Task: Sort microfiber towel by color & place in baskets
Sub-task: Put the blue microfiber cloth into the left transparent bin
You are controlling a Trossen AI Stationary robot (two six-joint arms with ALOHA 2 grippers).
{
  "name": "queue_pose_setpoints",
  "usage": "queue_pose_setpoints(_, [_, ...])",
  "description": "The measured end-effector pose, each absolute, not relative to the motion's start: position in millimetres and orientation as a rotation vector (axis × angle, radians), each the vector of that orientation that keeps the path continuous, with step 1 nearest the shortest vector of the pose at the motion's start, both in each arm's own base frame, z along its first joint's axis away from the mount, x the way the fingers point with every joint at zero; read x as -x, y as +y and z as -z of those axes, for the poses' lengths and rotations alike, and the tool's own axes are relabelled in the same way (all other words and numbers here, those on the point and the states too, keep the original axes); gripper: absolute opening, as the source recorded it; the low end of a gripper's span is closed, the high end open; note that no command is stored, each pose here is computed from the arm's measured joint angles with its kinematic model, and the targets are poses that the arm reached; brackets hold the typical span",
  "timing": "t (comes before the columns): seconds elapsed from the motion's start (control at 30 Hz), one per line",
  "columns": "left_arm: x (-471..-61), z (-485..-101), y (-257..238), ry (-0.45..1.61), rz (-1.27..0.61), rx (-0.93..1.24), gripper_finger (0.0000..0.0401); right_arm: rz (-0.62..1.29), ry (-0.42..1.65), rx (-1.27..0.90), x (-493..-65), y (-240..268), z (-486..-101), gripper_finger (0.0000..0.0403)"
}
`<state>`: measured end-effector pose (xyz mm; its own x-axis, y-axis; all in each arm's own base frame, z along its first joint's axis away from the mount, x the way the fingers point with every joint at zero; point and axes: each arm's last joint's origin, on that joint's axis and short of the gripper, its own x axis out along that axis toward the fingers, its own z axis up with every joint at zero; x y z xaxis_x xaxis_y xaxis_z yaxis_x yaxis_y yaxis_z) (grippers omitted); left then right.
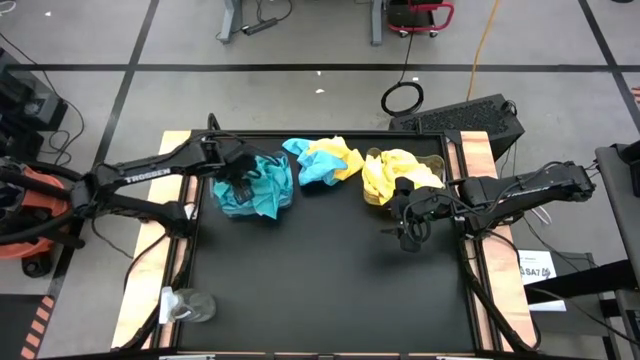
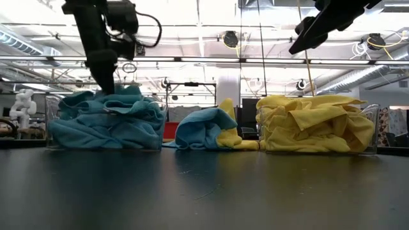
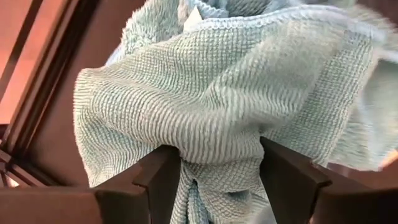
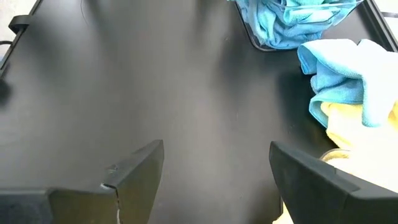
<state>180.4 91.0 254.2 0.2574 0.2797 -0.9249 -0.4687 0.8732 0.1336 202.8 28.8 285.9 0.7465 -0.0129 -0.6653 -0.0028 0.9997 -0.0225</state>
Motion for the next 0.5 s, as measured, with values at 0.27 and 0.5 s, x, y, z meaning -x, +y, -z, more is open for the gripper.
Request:
queue_pose_setpoints(0.27, [-170.6, -275.4, 80.7, 1.136, -0.505, 0.173, 0.021, 0.005, 0.723, 0.023, -203.1, 28.8, -286.2, 0.0286])
queue_pose_setpoints(0.5, [-163.7, -285.4, 75.7, 1.114, -0.502, 0.17, 0.021, 0.004, 0.721, 0.023, -203.2, 28.9, -286.4, 0.0286])
